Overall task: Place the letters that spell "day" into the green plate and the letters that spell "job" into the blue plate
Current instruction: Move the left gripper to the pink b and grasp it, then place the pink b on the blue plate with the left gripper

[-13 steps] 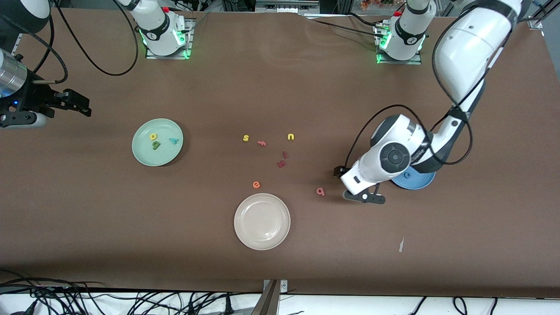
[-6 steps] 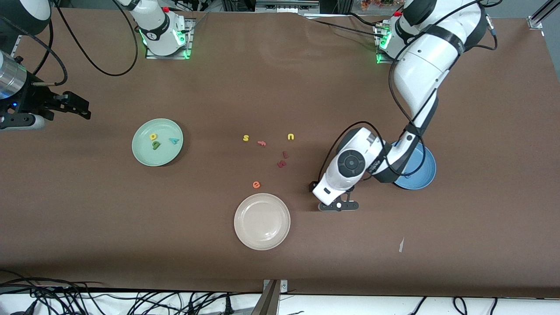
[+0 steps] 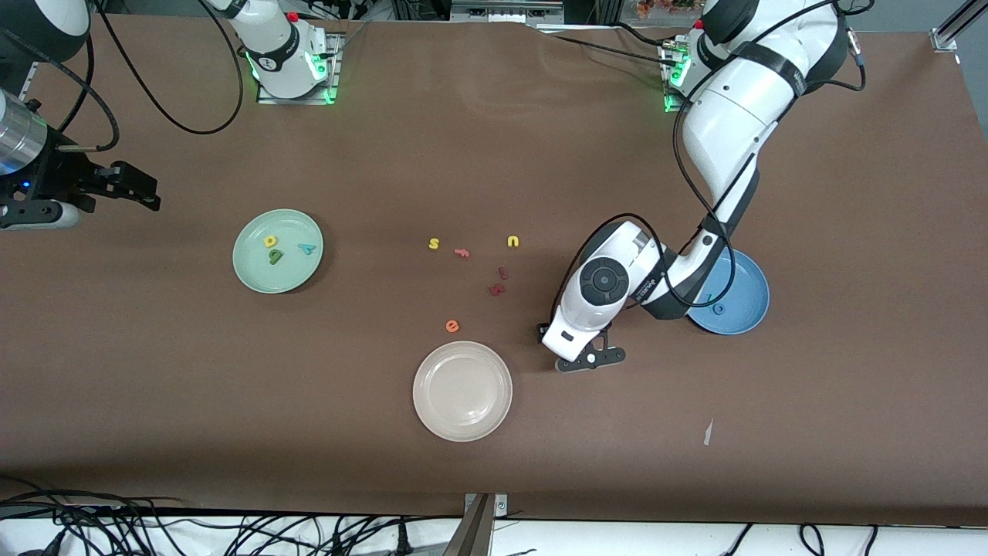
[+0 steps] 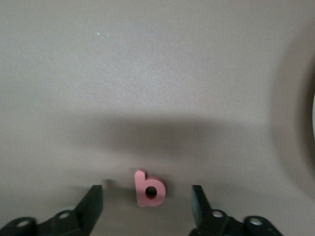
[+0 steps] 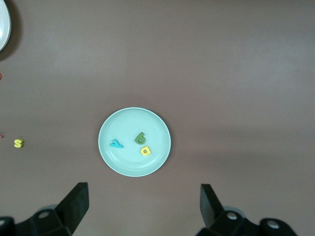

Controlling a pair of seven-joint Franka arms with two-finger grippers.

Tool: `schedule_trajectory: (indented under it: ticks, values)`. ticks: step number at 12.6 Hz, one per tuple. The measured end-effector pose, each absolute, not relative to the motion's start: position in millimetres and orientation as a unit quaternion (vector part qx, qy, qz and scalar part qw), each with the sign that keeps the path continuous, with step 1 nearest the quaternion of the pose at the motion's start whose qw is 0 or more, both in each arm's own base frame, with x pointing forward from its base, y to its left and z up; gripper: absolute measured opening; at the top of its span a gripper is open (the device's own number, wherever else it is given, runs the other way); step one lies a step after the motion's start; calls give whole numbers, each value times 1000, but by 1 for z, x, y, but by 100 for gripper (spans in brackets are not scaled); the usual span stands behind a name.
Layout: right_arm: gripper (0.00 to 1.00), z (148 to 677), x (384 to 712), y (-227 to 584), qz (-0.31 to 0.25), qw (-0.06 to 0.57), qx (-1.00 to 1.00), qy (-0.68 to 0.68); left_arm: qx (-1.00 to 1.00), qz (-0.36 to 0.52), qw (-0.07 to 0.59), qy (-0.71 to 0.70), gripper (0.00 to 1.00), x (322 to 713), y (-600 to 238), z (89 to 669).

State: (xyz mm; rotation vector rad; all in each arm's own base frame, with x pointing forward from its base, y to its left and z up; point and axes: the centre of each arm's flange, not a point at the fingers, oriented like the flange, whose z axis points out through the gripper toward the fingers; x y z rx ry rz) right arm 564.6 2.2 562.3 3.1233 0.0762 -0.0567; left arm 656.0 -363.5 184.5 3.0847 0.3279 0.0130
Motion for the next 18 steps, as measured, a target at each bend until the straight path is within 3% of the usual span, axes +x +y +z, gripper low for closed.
schedule_trajectory:
  ticks: [5,9,11,13,18]
  values:
    - [100,562,565,2,-18,8,1000,24,994,6,14,111,61,653,-367,175]
    - [100,562,565,2,-18,8,999,24,993,9,12,115,41,656,-363,174]
    - [100,562,564,2,-19,8,999,24,993,9,11,116,40,656,-362,174]
    - [100,562,564,2,-19,8,999,24,993,11,11,121,29,656,-363,175]
    - [100,562,564,2,-19,8,999,24,991,23,11,131,29,665,-359,184]
